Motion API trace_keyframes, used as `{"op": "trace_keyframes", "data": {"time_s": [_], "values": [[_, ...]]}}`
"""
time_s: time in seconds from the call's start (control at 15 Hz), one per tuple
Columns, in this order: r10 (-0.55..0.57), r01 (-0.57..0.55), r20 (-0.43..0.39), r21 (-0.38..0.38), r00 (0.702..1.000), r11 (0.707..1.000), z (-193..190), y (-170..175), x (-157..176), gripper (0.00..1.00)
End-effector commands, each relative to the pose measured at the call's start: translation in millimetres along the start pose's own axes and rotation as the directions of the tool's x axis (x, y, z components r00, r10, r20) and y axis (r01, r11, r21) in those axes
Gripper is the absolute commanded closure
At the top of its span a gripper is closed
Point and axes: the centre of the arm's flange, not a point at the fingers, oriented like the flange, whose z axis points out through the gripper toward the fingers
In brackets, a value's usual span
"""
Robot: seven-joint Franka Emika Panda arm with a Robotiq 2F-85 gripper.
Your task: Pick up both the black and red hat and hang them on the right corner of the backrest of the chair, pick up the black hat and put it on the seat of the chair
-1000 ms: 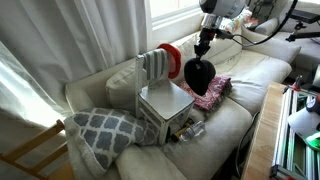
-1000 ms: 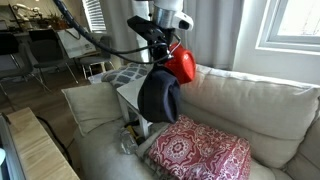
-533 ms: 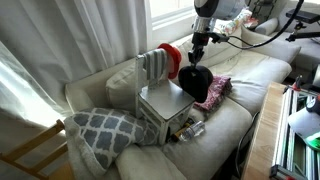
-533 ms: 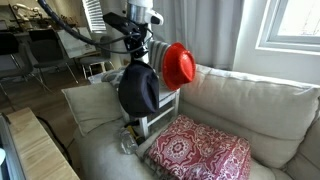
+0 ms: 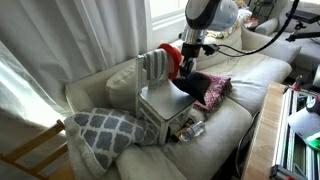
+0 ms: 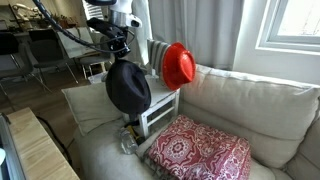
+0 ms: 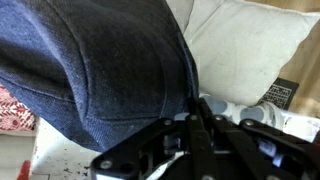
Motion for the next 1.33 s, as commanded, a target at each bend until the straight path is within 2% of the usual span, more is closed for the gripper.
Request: {"op": "trace_keyframes", "data": {"time_s": [0.0,0.2,0.47,0.67,0.87,1.07,1.13,1.27], "values": [[-0.154,0.153,-0.042,-0.036,0.987,0.988,35.3,-26.5,-2.1,0.99],[-0.249,0.246,-0.063,-0.05,0.966,0.968,61.6,-46.6,1.0,0.99],[-0.372,0.365,-0.078,-0.09,0.925,0.927,91.6,-66.0,5.3,0.99],[-0.47,0.459,-0.077,-0.13,0.879,0.879,107.5,-71.5,9.9,0.99],[-0.582,0.563,-0.059,-0.189,0.811,0.804,113.1,-73.2,21.9,0.99],[-0.627,0.597,-0.065,-0.241,0.777,0.765,102.0,-72.1,37.4,0.99],[-0.633,0.602,-0.04,-0.265,0.773,0.753,96.7,-70.1,42.2,0.99],[-0.61,0.574,-0.017,-0.315,0.793,0.756,84.2,-60.2,50.6,0.99]]}}
